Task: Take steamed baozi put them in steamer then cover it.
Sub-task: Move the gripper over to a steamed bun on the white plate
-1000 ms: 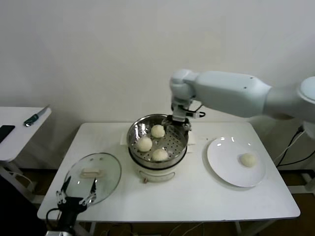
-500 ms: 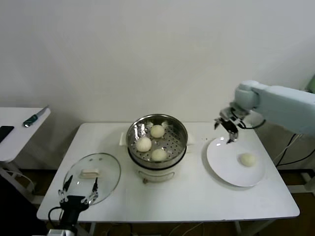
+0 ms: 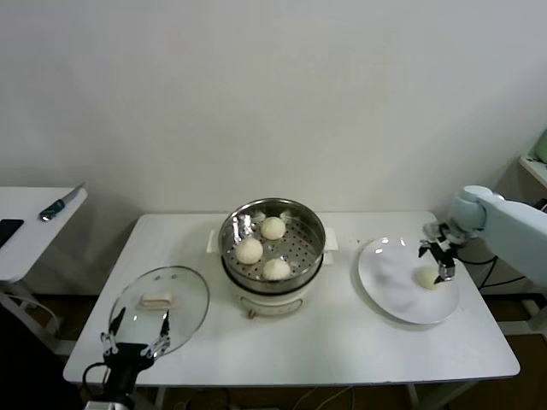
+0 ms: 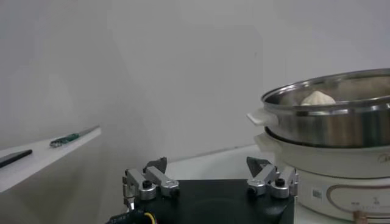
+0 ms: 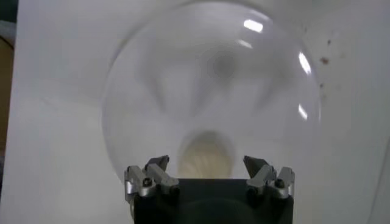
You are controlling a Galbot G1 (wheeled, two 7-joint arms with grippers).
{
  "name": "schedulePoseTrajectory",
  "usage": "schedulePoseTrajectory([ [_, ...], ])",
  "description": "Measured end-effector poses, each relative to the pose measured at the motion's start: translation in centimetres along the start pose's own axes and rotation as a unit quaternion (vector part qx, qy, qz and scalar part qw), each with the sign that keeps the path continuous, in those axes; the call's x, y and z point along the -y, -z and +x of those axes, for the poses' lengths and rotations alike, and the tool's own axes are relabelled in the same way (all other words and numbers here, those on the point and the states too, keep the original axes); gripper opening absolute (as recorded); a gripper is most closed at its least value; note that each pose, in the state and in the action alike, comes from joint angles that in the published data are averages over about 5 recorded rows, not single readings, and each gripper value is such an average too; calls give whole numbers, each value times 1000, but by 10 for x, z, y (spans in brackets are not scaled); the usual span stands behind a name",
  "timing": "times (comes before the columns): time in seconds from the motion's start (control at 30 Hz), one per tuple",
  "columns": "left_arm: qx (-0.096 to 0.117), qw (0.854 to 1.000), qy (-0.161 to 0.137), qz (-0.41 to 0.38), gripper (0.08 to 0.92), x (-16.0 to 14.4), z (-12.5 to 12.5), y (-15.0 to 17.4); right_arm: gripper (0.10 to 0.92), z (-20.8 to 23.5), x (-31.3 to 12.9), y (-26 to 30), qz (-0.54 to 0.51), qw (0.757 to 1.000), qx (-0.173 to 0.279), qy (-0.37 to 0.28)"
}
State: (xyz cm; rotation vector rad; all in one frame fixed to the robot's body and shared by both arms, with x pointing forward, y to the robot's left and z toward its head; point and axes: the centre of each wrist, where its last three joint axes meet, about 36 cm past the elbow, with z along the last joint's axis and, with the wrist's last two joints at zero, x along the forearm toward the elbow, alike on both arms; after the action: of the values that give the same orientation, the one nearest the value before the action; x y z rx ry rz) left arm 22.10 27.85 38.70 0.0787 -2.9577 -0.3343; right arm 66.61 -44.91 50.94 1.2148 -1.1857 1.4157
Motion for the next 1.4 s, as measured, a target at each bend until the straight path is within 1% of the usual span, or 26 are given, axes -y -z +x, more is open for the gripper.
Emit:
schedulePoseTrajectory([
  [0.23, -2, 1000, 1, -3, 823, 0, -1, -1, 823, -24, 0, -20, -21, 1000, -10, 6],
  [0.53, -5, 1000, 1, -5, 823, 0, -3, -3, 823, -46, 3, -28, -36, 999, -13, 12],
  [1.07, -8, 1000, 1, -7, 823, 0, -2, -5, 820, -63, 12, -25, -50, 999, -3, 11],
  [1.17, -8, 1000, 1, -7, 823, 0, -2, -5, 792, -63, 13, -26, -53, 999, -3, 13],
  [1.33, -8, 1000, 1, -7, 823, 0, -1, -5, 703, -64, 12, -29, -57, 998, -2, 17],
  [1.4, -7, 1000, 1, -7, 823, 0, -1, -5, 683, -64, 12, -29, -59, 998, -2, 18],
])
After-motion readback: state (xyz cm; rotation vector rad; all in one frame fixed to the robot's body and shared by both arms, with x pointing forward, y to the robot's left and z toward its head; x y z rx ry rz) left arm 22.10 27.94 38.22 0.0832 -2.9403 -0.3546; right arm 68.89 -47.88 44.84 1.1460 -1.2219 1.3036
